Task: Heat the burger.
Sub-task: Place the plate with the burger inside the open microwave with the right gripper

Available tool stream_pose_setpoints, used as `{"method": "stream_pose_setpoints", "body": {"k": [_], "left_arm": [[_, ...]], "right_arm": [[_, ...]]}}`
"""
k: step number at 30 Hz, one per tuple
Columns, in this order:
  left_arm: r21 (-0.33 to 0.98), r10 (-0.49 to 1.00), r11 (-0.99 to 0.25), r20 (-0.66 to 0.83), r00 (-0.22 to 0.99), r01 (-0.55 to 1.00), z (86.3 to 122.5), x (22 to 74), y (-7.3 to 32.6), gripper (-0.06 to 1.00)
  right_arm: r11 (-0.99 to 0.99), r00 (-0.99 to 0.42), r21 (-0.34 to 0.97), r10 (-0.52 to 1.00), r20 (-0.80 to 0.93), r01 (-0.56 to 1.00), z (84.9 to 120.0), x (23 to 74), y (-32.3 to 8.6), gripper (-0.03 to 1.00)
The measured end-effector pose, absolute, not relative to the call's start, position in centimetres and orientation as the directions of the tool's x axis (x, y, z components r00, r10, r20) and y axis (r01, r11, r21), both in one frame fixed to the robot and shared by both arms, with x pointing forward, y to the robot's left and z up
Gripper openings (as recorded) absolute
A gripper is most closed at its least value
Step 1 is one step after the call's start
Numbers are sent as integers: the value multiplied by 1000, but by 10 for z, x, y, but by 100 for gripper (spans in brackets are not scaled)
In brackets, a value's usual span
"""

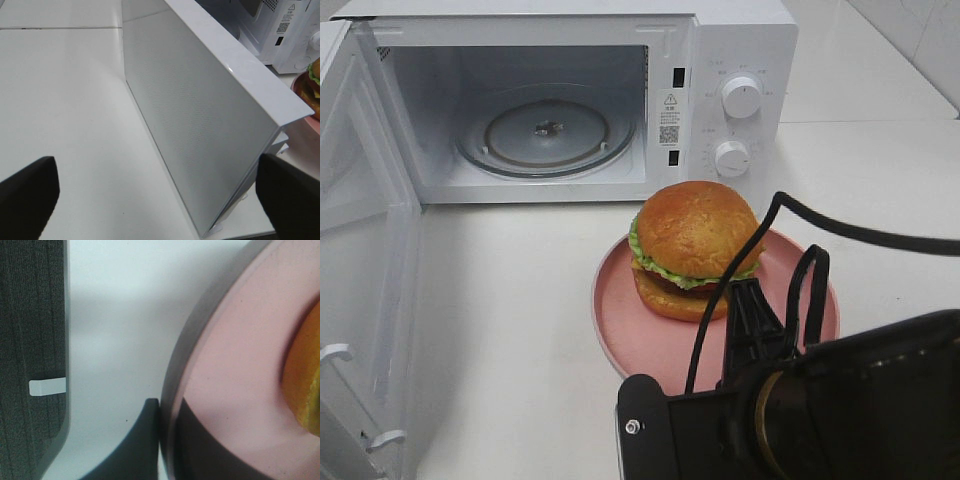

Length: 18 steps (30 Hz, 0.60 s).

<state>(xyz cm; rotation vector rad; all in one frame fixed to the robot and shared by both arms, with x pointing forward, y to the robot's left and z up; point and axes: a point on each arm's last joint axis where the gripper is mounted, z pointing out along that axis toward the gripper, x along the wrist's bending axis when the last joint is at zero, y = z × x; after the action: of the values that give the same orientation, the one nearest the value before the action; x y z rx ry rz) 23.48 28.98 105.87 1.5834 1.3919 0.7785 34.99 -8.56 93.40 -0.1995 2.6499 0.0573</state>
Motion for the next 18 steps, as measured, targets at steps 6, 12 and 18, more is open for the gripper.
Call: {"method": "stream_pose_setpoints", "body": {"k": [6,12,18], "left_arm": [[898,980,-2,-86,181,439,1059,235,290,99],[898,980,-2,-86,181,439,1059,235,290,99],[898,980,-2,-86,181,439,1059,235,290,99]], "right_arm": [[975,-860,21,-185,-475,-221,934,350,-81,4],[953,-839,9,-261,-477,-302,934,349,-78,4],[937,-826,24,-294,-481,-348,935,352,-76,4]]}}
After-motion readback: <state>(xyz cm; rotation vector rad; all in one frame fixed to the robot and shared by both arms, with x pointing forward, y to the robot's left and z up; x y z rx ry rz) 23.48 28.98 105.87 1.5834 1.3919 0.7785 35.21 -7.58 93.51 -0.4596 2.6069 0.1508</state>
